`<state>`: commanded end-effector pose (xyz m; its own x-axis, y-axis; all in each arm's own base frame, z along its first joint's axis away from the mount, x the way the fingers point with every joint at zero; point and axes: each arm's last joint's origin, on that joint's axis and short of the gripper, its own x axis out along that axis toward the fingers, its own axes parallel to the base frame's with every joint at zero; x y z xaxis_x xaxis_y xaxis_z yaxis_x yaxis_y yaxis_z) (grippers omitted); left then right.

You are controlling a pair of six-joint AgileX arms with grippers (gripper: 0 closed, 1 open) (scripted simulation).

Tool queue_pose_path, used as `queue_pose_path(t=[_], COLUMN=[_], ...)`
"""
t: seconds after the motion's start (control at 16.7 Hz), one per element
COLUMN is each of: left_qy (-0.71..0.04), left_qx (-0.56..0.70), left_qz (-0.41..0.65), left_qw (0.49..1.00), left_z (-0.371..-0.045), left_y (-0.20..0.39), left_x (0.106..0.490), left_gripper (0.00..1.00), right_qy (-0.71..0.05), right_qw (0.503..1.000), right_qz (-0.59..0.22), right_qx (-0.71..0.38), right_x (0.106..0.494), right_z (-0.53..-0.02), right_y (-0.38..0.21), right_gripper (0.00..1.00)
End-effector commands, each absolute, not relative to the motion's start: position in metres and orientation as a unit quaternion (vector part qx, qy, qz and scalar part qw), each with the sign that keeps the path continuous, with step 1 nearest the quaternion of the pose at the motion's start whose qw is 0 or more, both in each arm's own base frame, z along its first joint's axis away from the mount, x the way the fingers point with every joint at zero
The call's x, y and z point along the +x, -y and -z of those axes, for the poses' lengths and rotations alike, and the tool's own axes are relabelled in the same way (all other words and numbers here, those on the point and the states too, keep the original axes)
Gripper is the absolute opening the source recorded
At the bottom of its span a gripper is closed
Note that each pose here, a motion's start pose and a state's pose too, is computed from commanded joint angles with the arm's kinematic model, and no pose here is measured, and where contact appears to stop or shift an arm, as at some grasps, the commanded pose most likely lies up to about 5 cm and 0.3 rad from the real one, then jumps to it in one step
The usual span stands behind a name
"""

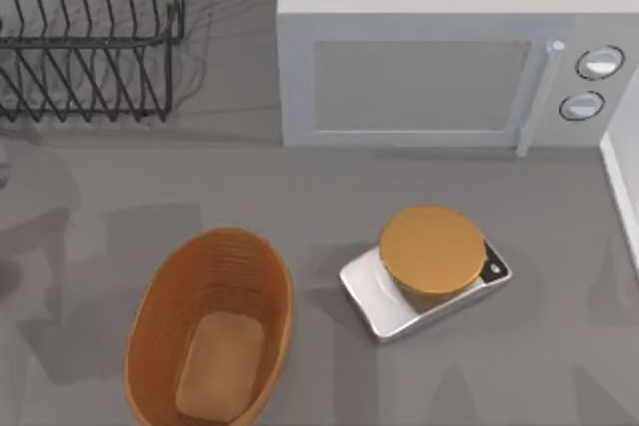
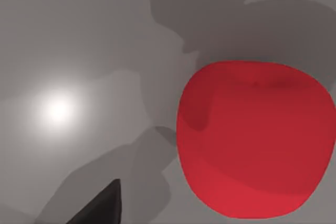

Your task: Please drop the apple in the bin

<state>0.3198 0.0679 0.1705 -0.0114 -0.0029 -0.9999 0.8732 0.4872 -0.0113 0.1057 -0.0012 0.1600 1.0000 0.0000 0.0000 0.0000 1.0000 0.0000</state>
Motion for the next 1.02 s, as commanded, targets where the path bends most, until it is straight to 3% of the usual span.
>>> queue_pose_path(t=[0.42,0.72,1.02], left_qy=[-0.612,-0.612,-0.612], left_qx=[0.356,0.355,0.355], left_qz=[0.359,0.36,0.36], left_qw=[0.608,0.608,0.608], left_z=[-0.11,-0.106,-0.106], left_y=[-0.069,-0.069,-0.069], left_x=[0.32,0.319,0.319], left_gripper=[1.0,1.0,0.62], right_qy=[0.0,0.0,0.0], right_qw=[1.0,1.0,1.0], right_qz=[0.0,0.0,0.0], right_qx=[0.0,0.0,0.0], right_x=[0.106,0.106,0.106], right_z=[-0.16,-0.16,-0.16], right_y=[0.001,0.001,0.001], right_gripper=[1.0,1.0,1.0])
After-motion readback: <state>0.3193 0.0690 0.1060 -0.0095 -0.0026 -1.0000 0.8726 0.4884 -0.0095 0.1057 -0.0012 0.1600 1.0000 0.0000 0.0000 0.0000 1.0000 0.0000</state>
